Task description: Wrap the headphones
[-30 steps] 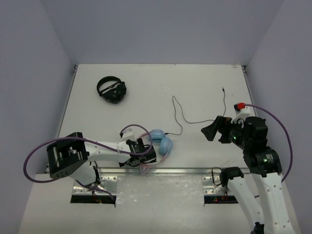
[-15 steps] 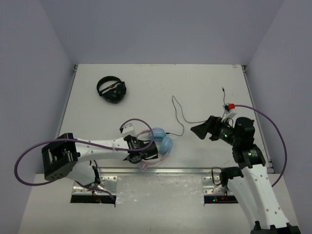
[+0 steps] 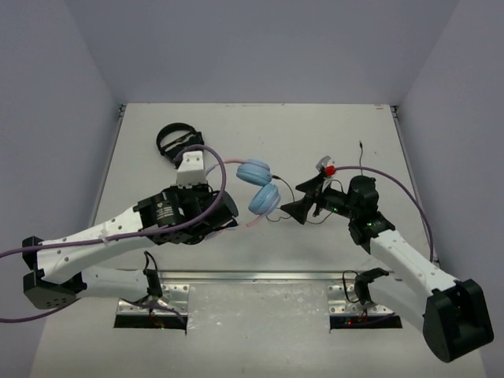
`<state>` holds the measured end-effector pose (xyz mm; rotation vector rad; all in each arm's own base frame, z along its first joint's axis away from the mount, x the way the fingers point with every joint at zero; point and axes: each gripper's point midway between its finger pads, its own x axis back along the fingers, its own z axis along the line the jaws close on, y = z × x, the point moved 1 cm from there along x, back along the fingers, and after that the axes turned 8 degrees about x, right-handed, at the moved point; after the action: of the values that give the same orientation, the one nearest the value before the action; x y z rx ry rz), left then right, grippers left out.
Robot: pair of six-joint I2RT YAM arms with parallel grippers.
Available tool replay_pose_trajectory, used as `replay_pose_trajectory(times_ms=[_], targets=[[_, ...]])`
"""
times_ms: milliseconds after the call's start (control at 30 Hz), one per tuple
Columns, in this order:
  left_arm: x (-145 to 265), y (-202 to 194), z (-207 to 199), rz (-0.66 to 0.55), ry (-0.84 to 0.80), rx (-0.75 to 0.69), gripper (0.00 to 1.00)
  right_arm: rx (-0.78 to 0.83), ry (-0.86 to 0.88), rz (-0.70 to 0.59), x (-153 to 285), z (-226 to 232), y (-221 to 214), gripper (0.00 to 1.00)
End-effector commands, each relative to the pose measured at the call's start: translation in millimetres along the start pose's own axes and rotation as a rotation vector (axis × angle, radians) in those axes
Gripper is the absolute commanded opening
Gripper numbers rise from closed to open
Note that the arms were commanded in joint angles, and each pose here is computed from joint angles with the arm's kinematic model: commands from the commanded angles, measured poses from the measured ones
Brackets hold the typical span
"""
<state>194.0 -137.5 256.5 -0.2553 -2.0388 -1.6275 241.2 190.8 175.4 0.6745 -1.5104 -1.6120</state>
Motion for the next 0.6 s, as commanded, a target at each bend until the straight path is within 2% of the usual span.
replay_pose_trajectory(times_ms=[0,67,133,167,267,367,567], targets=[[12.1,55.9,-15.6,-0.164,-0.084,-0.009,0.00,0.210,-0.024,-0.077,-18.0,-13.5,23.9,0.97],[16.6,70.5,-23.8,-0.186,-0.142,0.015,0.01,0.209,0.023,-0.142,-22.0,-5.9,32.5,0.95],[22.3,92.4,-36.1,-0.214,-0.227,0.057,0.00,0.181,0.036,-0.145,-26.0,-4.2,25.2,0.90],[23.1,99.2,-41.6,-0.194,-0.276,0.087,0.00,0.179,0.031,-0.178,-27.0,-4.4,32.2,0.81],[38.7,126.4,-52.4,-0.215,-0.397,0.167,0.00,0.165,0.025,-0.242,-27.0,-4.1,34.9,0.69],[53.4,146.6,-59.4,-0.228,-0.455,0.203,0.01,0.140,0.064,-0.276,-32.0,-0.7,42.1,0.68],[60.1,156.5,-73.8,-0.202,-0.474,0.201,0.00,0.090,0.153,-0.385,-43.4,5.2,73.1,0.67]])
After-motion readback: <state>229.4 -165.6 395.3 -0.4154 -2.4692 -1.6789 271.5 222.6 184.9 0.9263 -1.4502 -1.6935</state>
